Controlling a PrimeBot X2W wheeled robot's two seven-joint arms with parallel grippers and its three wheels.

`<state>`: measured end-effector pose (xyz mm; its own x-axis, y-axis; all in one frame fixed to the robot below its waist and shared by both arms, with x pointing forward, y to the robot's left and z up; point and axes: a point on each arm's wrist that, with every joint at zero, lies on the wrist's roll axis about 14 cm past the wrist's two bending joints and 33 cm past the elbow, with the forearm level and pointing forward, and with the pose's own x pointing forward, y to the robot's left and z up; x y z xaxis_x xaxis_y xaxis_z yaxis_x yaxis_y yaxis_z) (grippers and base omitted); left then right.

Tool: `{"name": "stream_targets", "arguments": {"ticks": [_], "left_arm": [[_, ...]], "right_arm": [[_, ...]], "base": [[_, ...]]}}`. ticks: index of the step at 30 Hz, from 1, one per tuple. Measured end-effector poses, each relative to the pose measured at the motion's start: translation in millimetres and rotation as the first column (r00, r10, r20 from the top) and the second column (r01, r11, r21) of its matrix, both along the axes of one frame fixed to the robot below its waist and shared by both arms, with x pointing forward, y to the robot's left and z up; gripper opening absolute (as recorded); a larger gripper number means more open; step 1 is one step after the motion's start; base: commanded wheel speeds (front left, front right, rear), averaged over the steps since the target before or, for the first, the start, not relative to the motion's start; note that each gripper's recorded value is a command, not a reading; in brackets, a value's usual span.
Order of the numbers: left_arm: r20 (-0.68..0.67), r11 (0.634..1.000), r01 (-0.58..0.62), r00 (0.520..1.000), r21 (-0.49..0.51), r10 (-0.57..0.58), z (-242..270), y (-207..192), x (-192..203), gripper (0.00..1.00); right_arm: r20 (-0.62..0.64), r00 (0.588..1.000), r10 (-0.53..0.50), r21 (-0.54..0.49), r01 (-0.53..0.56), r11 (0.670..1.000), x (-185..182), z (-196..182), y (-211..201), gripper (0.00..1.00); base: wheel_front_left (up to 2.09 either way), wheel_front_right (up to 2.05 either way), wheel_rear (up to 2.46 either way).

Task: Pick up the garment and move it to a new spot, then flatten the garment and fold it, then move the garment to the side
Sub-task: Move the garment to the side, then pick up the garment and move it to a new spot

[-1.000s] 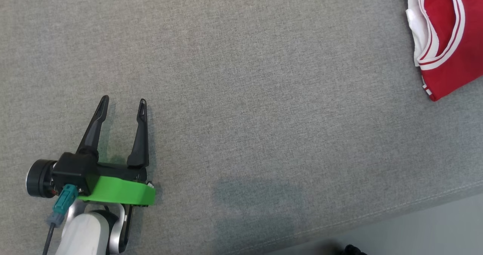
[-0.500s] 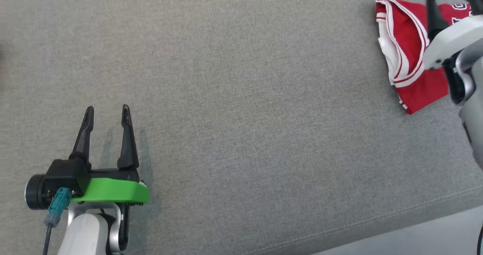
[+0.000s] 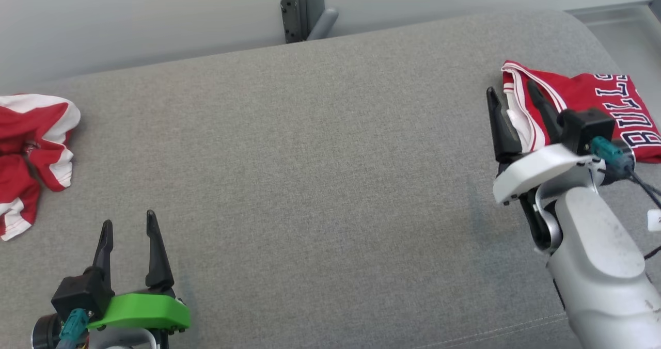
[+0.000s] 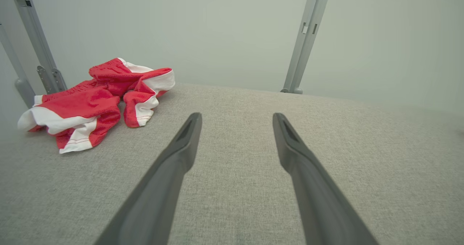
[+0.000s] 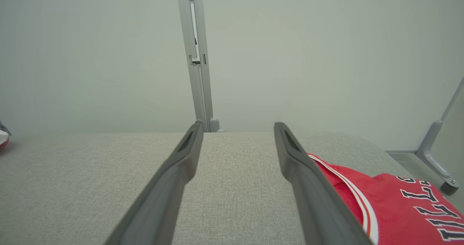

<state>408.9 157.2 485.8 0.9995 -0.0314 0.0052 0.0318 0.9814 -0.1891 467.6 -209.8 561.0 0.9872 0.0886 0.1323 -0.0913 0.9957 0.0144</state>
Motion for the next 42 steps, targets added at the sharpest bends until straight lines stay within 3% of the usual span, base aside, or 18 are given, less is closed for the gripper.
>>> {"name": "stream_targets", "arguments": {"ticks": [8, 19, 42], "left_arm": [[0.012, 0.998, -0.062, 0.998, -0.005, 0.062, 6, 18, -32, 1.0], [0.0, 0.996, -0.089, 0.996, -0.001, 0.089, 2, 23, -59, 1.0], [-0.008, 0.997, -0.075, 0.997, 0.02, 0.076, -2, 23, -56, 1.0]], "right_arm": [[0.048, 0.999, 0.02, 0.066, -0.023, 0.998, -42, -2, 32, 1.0], [0.002, 0.998, 0.063, 0.09, -0.063, 0.994, -80, -19, 57, 1.0], [-0.063, 0.992, 0.105, 0.127, -0.096, 0.987, -91, -39, 71, 1.0]], "base": [[0.0, 0.0, 0.0], [0.0, 0.0, 0.0], [0.0, 0.0, 0.0]]}}
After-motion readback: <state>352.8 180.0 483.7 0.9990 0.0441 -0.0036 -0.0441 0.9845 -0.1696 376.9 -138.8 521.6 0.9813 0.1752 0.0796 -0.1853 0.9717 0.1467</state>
